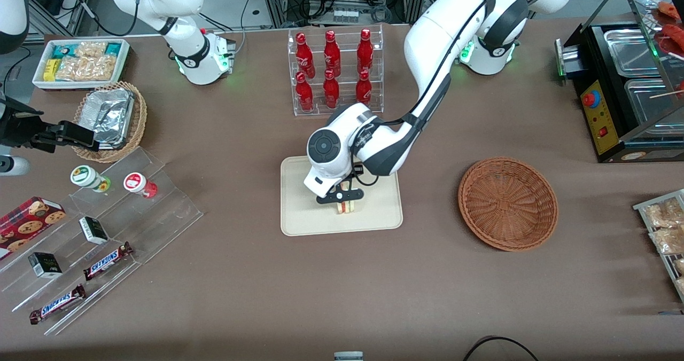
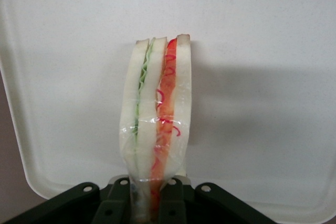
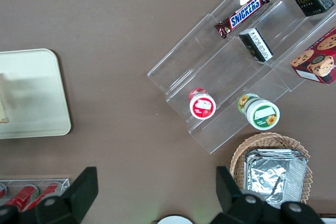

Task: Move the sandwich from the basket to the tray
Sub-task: 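Carry the sandwich over the cream tray with the left gripper, then lower the sandwich onto the tray and open the left gripper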

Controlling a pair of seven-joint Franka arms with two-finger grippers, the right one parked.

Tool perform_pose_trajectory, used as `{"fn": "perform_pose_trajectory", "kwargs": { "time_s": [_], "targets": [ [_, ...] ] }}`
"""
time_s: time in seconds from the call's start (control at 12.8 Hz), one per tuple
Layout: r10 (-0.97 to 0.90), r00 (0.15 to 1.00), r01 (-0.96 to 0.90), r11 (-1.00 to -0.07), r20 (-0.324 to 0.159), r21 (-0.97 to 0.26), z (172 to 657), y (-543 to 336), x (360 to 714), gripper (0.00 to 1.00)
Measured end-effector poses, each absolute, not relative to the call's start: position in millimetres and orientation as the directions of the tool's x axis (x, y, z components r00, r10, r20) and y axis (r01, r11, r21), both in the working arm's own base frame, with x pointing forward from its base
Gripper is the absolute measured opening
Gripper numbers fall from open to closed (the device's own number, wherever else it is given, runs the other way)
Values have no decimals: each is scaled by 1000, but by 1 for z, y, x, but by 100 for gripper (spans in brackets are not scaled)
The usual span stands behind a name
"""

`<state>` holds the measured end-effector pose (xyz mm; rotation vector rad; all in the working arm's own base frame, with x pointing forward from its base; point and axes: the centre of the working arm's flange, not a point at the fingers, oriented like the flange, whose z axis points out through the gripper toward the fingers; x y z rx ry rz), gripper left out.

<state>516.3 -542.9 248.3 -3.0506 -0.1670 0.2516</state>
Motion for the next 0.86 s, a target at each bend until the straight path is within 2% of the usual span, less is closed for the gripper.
{"fn": "perform_pose_trajectory", "kwargs": {
  "time_s": [0.16,0.63,0.86],
  "targets": [
    [137,980,123,-987,-142,-100,245,-542,518,16],
    [157,978,143,-984,-138,-106,235,-544,519,16],
    [159,979,147,-984,-131,-96,240,-545,521,44]
  ]
}}
